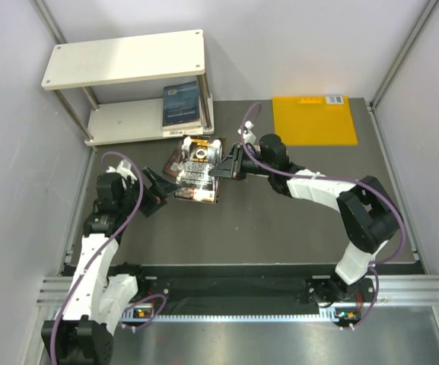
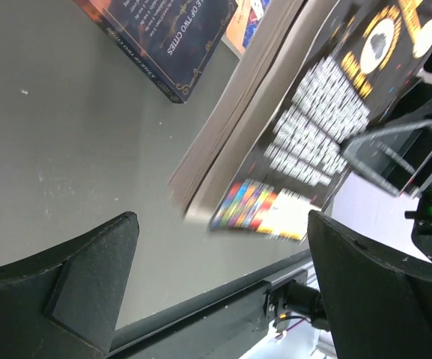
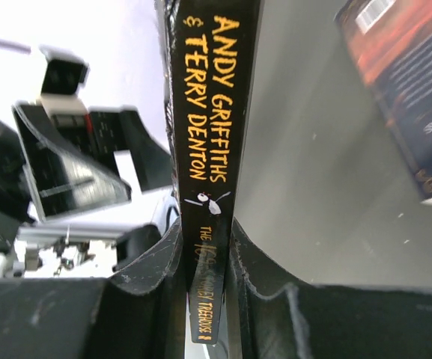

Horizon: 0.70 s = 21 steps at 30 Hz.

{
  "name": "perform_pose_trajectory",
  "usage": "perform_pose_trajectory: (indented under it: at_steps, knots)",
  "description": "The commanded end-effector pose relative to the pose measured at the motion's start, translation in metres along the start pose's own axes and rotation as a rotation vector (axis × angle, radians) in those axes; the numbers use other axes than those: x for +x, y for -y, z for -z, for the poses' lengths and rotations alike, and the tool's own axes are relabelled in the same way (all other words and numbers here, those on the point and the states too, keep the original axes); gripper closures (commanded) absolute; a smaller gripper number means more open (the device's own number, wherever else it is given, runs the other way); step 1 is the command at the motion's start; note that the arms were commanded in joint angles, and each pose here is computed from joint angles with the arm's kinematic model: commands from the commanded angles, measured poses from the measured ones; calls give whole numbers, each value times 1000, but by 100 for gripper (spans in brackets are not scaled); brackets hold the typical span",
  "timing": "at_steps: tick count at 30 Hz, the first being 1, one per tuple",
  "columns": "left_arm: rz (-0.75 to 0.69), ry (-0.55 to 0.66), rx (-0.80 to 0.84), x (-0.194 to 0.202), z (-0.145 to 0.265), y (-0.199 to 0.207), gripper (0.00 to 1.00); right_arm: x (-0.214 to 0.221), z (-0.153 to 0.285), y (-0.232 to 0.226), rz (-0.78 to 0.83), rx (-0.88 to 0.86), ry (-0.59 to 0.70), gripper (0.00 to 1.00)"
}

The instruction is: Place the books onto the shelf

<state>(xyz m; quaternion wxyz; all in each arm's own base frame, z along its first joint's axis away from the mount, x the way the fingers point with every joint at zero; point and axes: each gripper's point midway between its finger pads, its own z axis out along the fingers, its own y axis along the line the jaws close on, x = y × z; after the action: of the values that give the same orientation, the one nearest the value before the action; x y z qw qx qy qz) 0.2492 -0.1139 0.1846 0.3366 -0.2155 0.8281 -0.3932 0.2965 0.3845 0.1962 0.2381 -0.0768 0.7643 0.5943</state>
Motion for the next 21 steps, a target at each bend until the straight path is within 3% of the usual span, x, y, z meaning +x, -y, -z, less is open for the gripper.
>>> perform_pose_trajectory:
  at_steps: [1,8,21]
  knots:
    - [22,65,55,-4,0,6,1,-41,5,-48,89,-101,84,100]
    - [24,139,304,-4,4,33,1,-47,5,-67,78,-179,85,100]
    - [-15,235,363,-11,5,32,1,-27,6,-86,24,-289,34,100]
